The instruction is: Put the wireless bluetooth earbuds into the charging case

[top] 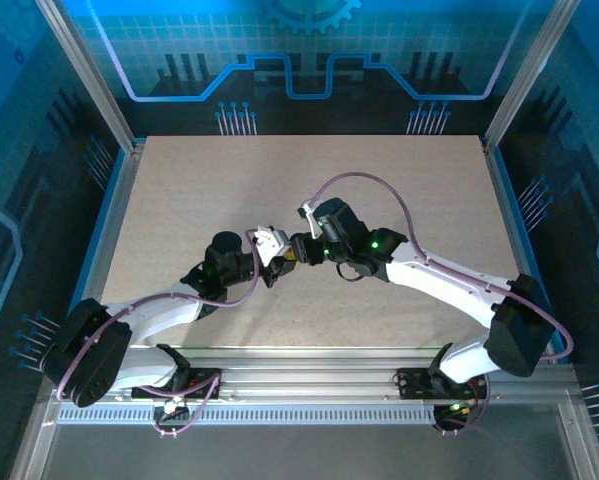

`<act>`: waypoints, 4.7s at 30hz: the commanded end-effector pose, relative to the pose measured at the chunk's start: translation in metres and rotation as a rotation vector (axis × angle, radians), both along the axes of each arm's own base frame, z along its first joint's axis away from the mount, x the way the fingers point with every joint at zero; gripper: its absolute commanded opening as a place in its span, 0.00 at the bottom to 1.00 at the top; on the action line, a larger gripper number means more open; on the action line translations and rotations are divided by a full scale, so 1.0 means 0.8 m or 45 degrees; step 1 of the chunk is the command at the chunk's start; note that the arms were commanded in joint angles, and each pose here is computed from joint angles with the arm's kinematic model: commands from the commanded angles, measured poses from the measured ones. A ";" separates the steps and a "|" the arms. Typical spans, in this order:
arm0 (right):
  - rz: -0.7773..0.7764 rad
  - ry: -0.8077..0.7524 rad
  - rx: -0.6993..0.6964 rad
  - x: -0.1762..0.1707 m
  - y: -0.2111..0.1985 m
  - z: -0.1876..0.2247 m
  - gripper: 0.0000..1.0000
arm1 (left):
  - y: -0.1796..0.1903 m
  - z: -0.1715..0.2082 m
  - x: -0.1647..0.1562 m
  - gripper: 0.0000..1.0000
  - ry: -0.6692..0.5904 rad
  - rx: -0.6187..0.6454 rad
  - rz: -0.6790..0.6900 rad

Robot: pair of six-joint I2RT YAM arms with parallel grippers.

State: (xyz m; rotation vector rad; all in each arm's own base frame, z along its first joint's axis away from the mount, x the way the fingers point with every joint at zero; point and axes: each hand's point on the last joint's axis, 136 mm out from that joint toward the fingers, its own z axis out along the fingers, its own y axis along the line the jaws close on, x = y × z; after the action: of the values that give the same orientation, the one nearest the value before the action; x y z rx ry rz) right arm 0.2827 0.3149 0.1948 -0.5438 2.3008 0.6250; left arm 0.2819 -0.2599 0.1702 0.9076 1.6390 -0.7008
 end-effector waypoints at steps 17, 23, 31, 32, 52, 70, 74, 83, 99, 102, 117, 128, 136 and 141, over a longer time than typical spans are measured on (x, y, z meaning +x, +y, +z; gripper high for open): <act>-0.038 0.023 0.401 -0.009 -0.016 0.095 0.45 | -0.003 0.027 -0.004 0.11 -0.085 -0.059 -0.020; -0.112 0.264 0.549 -0.014 -0.035 0.088 0.41 | -0.002 0.031 -0.005 0.11 -0.097 -0.059 -0.017; -0.121 0.478 0.665 -0.023 -0.033 0.079 0.39 | -0.002 0.031 -0.006 0.11 -0.091 -0.063 -0.022; -0.127 0.499 0.672 -0.023 -0.031 0.075 0.38 | -0.003 0.030 -0.006 0.11 -0.090 -0.064 -0.024; -0.136 0.570 0.700 -0.008 -0.016 0.049 0.35 | 0.000 0.035 -0.006 0.11 -0.112 -0.061 -0.015; -0.119 0.591 0.699 -0.003 -0.006 0.043 0.35 | 0.000 0.037 -0.006 0.11 -0.113 -0.063 -0.018; -0.114 0.587 0.693 -0.002 -0.005 0.043 0.32 | -0.001 0.036 -0.007 0.11 -0.112 -0.061 -0.020; -0.093 0.579 0.694 -0.001 -0.002 0.048 0.30 | -0.002 0.039 -0.006 0.11 -0.121 -0.057 -0.025; -0.057 0.572 0.710 0.004 0.010 0.053 0.32 | -0.004 0.040 -0.006 0.11 -0.113 -0.049 -0.037; -0.059 0.558 0.702 0.005 0.008 0.056 0.32 | -0.004 0.042 -0.005 0.11 -0.119 -0.048 -0.036; -0.079 0.408 0.482 -0.016 -0.033 0.074 0.33 | 0.010 0.026 -0.001 0.11 -0.039 -0.069 0.066; -0.052 0.303 0.190 -0.024 -0.060 0.067 0.34 | 0.047 0.035 0.005 0.11 0.054 -0.161 0.214; 0.014 0.264 0.101 -0.024 -0.061 0.062 0.35 | 0.074 0.040 0.001 0.11 0.120 -0.198 0.315; 0.076 0.246 0.029 -0.023 -0.060 0.058 0.36 | 0.088 0.043 -0.002 0.11 0.140 -0.220 0.381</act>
State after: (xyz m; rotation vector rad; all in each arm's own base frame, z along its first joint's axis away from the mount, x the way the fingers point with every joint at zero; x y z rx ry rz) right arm 0.2673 0.2660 0.2424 -0.4672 2.4554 0.8126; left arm 0.2802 -0.2007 0.2144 0.5622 1.6798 -0.6928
